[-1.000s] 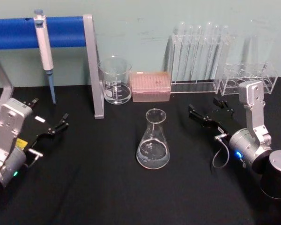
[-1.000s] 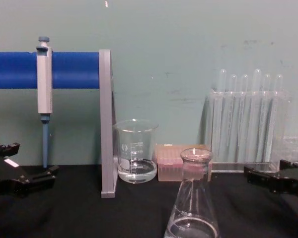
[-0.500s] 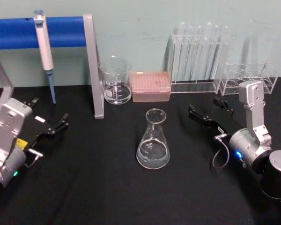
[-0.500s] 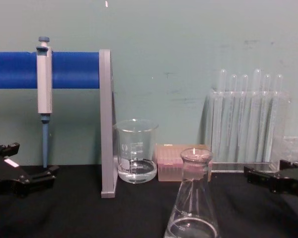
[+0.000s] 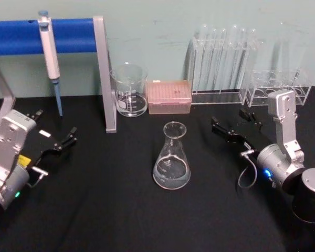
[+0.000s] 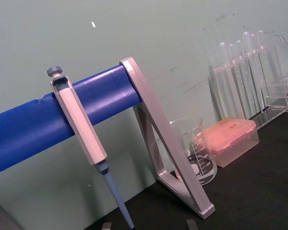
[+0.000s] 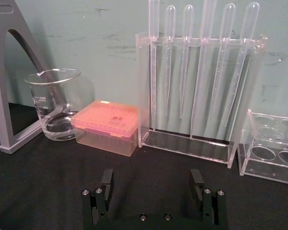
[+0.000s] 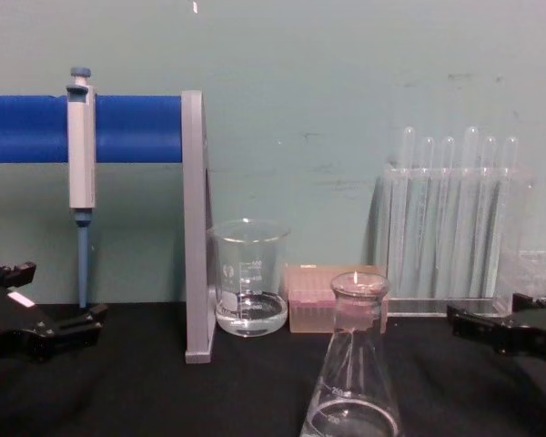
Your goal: Grasp the erlenmeyer flask with one hand, shake it three times, then place it back.
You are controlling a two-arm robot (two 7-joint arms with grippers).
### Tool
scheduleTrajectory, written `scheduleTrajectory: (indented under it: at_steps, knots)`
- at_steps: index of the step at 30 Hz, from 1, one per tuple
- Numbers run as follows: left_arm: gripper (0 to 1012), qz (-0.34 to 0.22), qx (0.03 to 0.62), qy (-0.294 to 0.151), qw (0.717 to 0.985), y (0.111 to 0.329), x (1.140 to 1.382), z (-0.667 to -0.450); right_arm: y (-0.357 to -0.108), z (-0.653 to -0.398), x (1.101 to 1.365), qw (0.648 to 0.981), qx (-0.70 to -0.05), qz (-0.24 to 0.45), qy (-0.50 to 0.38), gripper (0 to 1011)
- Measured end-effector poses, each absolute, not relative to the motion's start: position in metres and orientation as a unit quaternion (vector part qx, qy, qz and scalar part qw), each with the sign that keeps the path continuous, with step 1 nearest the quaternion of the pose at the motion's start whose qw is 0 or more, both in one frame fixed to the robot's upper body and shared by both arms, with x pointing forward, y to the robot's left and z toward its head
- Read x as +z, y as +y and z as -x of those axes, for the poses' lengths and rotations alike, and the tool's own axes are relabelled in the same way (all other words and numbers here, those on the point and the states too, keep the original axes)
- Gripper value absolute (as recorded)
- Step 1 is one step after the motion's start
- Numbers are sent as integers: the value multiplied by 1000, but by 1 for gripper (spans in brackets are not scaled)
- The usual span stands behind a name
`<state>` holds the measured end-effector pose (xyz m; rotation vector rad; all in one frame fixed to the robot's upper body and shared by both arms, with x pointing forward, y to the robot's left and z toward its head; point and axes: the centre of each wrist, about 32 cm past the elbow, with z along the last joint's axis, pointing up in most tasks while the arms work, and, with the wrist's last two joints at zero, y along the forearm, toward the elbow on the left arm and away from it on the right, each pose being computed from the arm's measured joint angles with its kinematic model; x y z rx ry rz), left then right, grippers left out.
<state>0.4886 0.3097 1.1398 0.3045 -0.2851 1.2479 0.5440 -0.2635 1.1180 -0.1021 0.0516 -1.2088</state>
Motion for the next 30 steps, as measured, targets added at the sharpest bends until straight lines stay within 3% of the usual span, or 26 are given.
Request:
scheduleTrajectory:
  at_steps: [30]
  knots:
    - [1001,-141,580,-132,791,310,1140,-489,-264,-544,1118,821,-568,48,24,1000]
